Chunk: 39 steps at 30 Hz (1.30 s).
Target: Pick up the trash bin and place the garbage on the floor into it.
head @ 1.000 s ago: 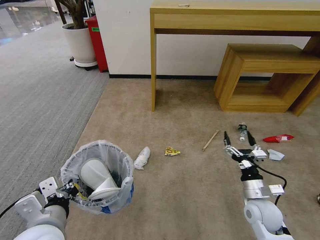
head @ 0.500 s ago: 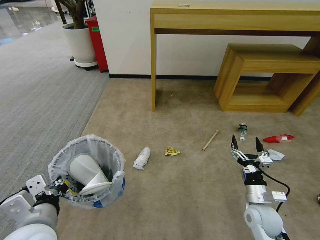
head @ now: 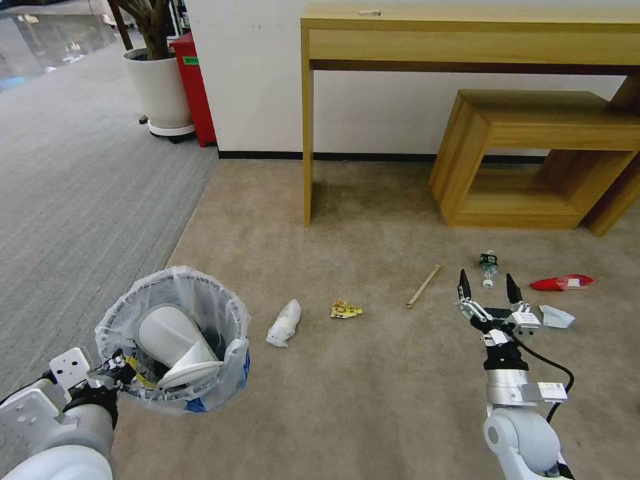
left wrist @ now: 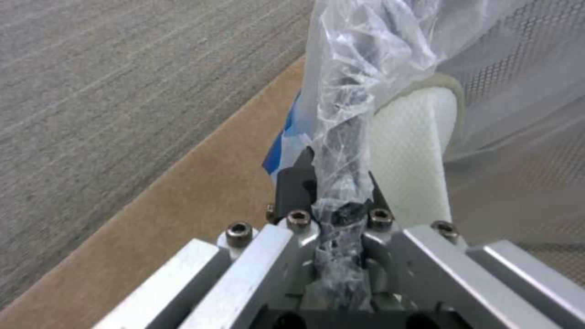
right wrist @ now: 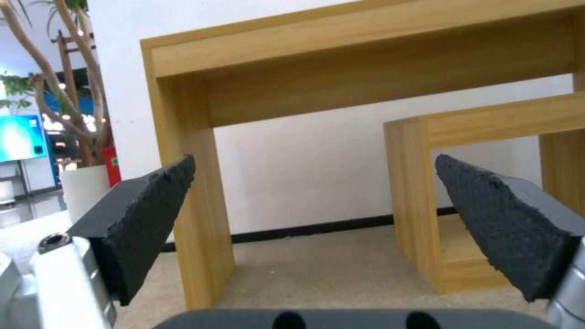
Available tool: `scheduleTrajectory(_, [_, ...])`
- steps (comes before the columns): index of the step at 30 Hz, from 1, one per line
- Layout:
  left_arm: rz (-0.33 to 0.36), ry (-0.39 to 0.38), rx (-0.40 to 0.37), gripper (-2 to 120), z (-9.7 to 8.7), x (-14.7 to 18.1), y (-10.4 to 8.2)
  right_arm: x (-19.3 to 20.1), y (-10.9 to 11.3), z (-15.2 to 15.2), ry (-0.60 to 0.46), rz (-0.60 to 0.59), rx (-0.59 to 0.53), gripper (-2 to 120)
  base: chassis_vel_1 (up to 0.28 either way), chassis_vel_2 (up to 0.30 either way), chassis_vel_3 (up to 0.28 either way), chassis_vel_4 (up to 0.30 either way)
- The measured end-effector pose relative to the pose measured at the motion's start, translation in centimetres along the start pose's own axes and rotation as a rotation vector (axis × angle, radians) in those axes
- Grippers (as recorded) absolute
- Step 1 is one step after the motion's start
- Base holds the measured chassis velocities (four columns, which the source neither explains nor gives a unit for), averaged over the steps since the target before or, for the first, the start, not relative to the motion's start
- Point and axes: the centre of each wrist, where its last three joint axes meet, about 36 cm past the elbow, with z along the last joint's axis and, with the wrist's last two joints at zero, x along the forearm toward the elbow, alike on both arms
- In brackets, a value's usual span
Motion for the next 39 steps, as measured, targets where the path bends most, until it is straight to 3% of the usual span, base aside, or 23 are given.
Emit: scheduleTrajectory(39, [-0.012,0.014,0.008,1,-0.2,0.0,0.5,0.2,1.2,0.7,0.001,-0.032,-0.012,100,-0.092,0.095,0.091,-0.093])
